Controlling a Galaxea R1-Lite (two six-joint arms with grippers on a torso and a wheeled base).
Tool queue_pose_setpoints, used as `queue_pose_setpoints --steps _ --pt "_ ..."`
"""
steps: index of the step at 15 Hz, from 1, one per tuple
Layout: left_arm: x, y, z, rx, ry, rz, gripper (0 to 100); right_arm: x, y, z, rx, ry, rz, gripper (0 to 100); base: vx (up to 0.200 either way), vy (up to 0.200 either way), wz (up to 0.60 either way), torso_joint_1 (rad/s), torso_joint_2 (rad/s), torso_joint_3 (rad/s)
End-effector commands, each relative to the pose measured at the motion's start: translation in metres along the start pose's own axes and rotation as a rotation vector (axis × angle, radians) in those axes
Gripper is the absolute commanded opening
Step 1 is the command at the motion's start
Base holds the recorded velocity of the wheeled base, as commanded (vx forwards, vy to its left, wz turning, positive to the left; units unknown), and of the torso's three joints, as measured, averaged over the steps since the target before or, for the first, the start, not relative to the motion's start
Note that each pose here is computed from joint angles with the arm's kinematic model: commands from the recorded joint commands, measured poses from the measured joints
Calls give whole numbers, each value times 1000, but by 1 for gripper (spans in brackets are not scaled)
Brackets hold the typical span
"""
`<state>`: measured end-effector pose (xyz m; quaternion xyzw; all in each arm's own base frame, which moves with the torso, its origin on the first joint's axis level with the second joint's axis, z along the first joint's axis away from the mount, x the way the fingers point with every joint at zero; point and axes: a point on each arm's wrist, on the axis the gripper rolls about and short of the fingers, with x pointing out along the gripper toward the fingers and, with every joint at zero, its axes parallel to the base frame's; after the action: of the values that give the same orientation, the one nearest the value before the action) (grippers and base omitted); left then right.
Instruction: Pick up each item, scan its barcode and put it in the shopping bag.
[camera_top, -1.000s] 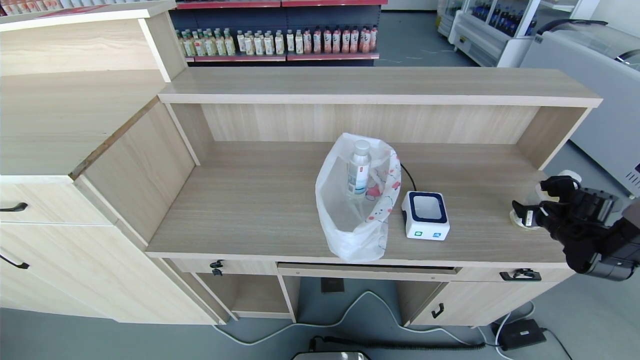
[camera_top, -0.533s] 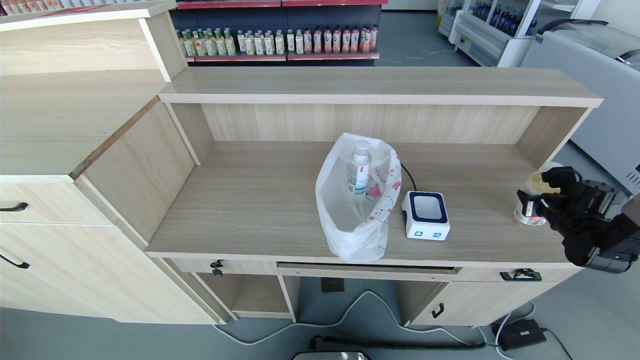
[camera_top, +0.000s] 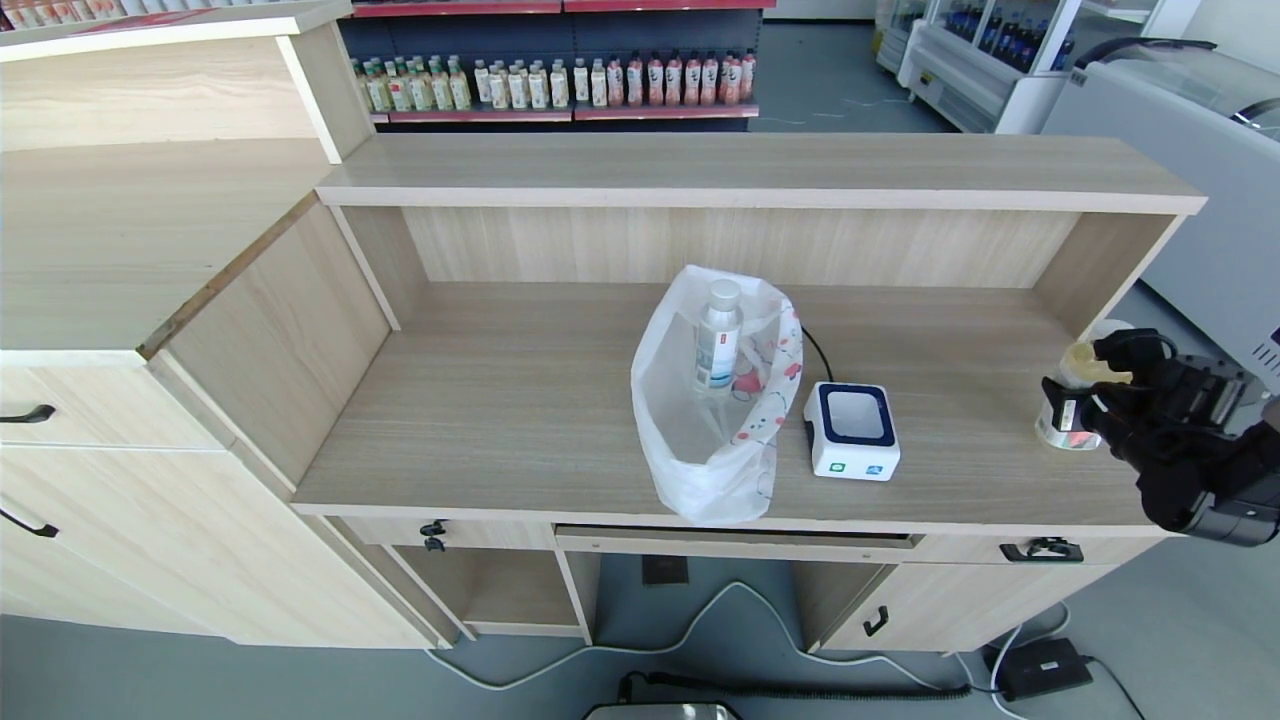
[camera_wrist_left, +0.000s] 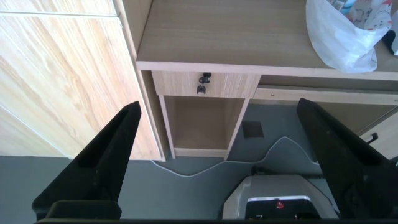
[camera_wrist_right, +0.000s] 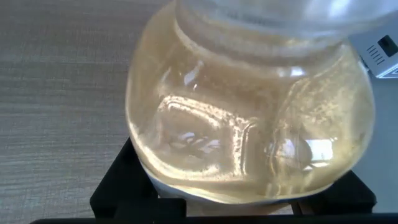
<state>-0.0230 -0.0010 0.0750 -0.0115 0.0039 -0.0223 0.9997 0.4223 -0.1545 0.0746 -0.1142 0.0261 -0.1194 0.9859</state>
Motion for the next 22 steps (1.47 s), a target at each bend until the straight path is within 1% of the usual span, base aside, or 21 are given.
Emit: queue_pose_setpoints --steps 1,2,3,5,6,8,9,11,13,14,15,16,17,18,22 --pt "0 0 0 0 0 0 100 -28 -1 47 76 -40 94 0 0 0 0 0 0 0" --pt "0 0 0 0 0 0 100 -50 6 74 142 -46 206 0 0 0 0 0 0 0" --pt "0 0 0 0 0 0 100 -71 10 95 192 -59 313 0 0 0 0 0 0 0" --pt "0 0 0 0 0 0 100 -109 22 131 268 -123 558 0 0 0 0 0 0 0" --pt "0 0 0 0 0 0 100 -129 28 147 311 -149 696 0 0 0 0 0 0 0" --pt "0 0 0 0 0 0 100 -172 45 175 395 -161 981 0 0 0 0 0 0 0" --pt "0 0 0 0 0 0 100 -190 56 188 405 -166 1086 0 0 0 0 0 0 0" --pt "0 0 0 0 0 0 100 -228 84 206 441 -169 1278 0 0 0 0 0 0 0" --pt "0 0 0 0 0 0 100 -249 103 218 468 -164 1405 0 0 0 0 0 0 0" --pt "0 0 0 0 0 0 100 -255 111 222 503 -137 1453 0 0 0 0 0 0 0" --pt "0 0 0 0 0 0 100 -260 113 225 553 -97 1487 0 0 0 0 0 0 0" --pt "0 0 0 0 0 0 100 -263 115 228 607 -50 1515 0 0 0 0 0 0 0" --pt "0 0 0 0 0 0 100 -267 116 231 643 -24 1536 0 0 0 0 0 0 0" --pt "0 0 0 0 0 0 100 -270 116 232 653 -16 1551 0 0 0 0 0 0 0" --pt "0 0 0 0 0 0 100 -283 114 233 616 -6 1637 0 0 0 0 0 0 0"
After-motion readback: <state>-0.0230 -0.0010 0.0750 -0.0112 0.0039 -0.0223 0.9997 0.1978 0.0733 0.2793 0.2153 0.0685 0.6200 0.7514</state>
